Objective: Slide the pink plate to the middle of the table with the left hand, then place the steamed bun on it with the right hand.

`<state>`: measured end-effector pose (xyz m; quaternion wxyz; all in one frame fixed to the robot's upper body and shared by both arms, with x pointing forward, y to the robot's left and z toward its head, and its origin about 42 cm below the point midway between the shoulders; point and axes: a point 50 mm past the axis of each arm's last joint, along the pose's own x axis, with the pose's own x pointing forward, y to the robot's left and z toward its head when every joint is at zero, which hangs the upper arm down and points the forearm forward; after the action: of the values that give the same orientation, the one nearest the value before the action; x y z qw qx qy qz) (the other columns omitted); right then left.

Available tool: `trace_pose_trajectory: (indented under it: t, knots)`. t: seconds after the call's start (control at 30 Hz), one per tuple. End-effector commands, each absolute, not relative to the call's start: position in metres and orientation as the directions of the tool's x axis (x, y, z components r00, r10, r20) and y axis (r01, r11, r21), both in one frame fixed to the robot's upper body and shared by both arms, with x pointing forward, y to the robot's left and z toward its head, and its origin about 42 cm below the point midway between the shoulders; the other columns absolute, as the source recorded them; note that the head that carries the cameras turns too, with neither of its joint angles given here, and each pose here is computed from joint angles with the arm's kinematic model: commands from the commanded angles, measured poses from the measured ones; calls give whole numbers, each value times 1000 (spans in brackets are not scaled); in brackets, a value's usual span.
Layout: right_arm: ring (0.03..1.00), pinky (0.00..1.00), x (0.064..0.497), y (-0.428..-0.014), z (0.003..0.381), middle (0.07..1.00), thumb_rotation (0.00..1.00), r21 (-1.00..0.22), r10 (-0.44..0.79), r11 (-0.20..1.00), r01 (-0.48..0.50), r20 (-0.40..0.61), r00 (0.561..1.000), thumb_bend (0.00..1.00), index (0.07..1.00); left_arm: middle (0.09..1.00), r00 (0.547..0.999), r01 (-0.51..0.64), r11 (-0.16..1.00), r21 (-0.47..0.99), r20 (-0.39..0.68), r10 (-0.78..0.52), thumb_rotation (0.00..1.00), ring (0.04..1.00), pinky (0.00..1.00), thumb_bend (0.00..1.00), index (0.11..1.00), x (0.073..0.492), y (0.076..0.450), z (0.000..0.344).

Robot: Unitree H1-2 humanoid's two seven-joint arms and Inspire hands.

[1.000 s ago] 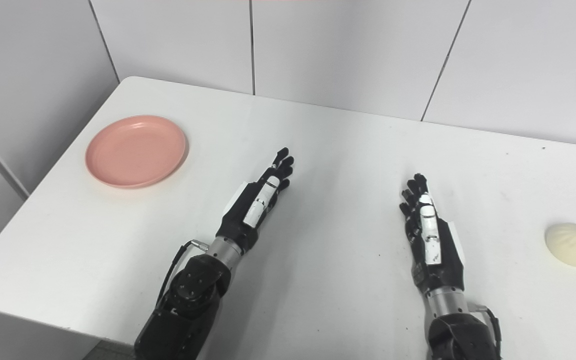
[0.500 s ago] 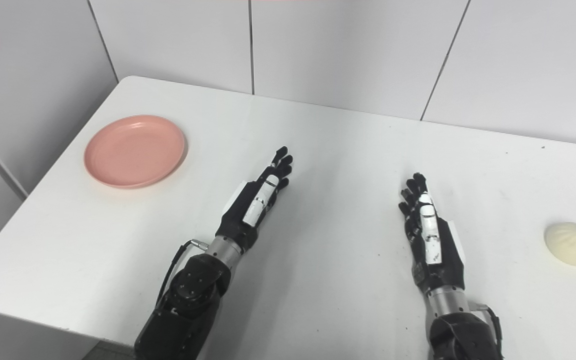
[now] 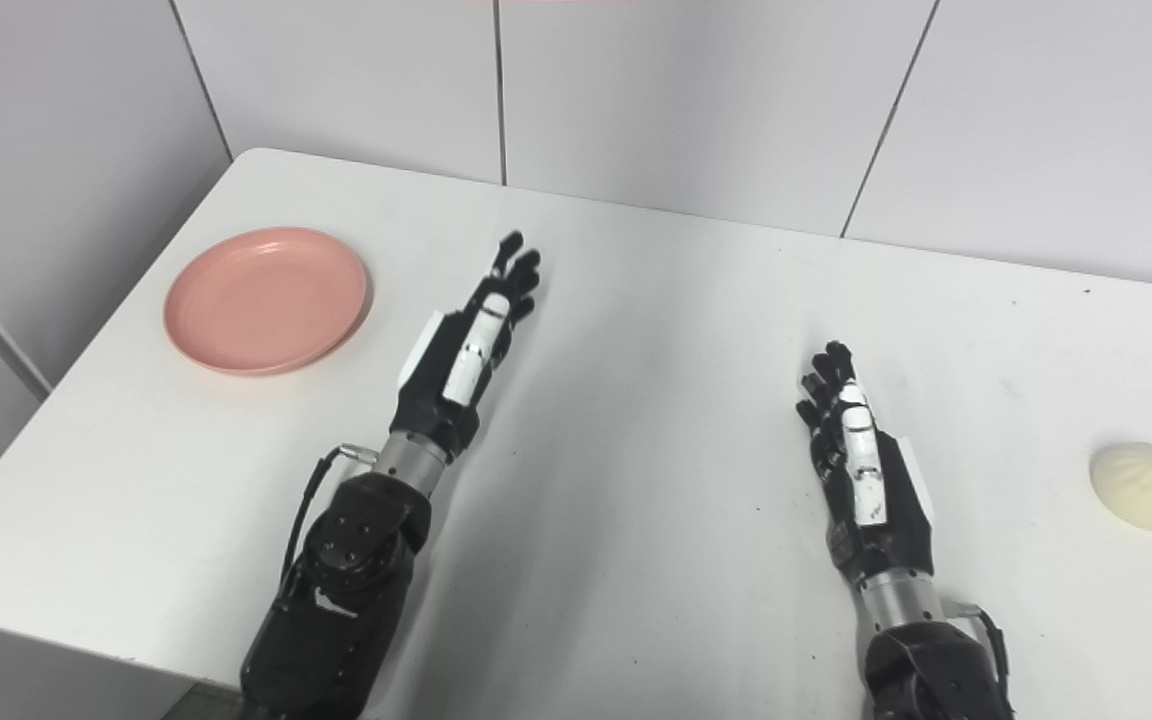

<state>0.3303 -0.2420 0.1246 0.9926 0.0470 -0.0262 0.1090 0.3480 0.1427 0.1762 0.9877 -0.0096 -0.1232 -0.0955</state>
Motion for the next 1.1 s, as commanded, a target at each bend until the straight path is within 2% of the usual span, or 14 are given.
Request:
trace_pose_trajectory:
  t: [0.0,0.1,0.47,0.63,0.73,1.07]
  knots:
    - [1000,1000,323,-250,110,1000,1000,103,198,975,-197,3,980,124,1000,978,921,178,984,20,350,-173,1000,980,974,446,1000,356,145,208]
    - [1000,1000,323,-251,111,1000,1000,101,196,976,-195,5,981,131,1000,976,910,153,988,-3,390,-139,1000,984,998,493,994,356,153,225]
    - [1000,1000,325,-257,112,1000,1000,103,200,974,-200,11,980,109,1000,972,856,42,996,-78,517,4,1000,973,998,481,980,352,197,270]
    - [1000,1000,325,-259,113,1000,1000,108,205,973,-204,10,979,112,1000,972,837,-26,996,-90,542,71,1000,969,1000,475,984,350,219,277]
    - [1000,1000,326,-261,114,1000,1000,116,210,971,-209,10,978,111,1000,955,825,-88,992,-91,551,124,1000,951,952,474,972,351,234,281]
    - [1000,1000,325,-267,115,1000,1000,113,207,972,-208,20,978,98,1000,968,772,-224,959,-175,569,284,1000,976,995,462,987,351,288,288]
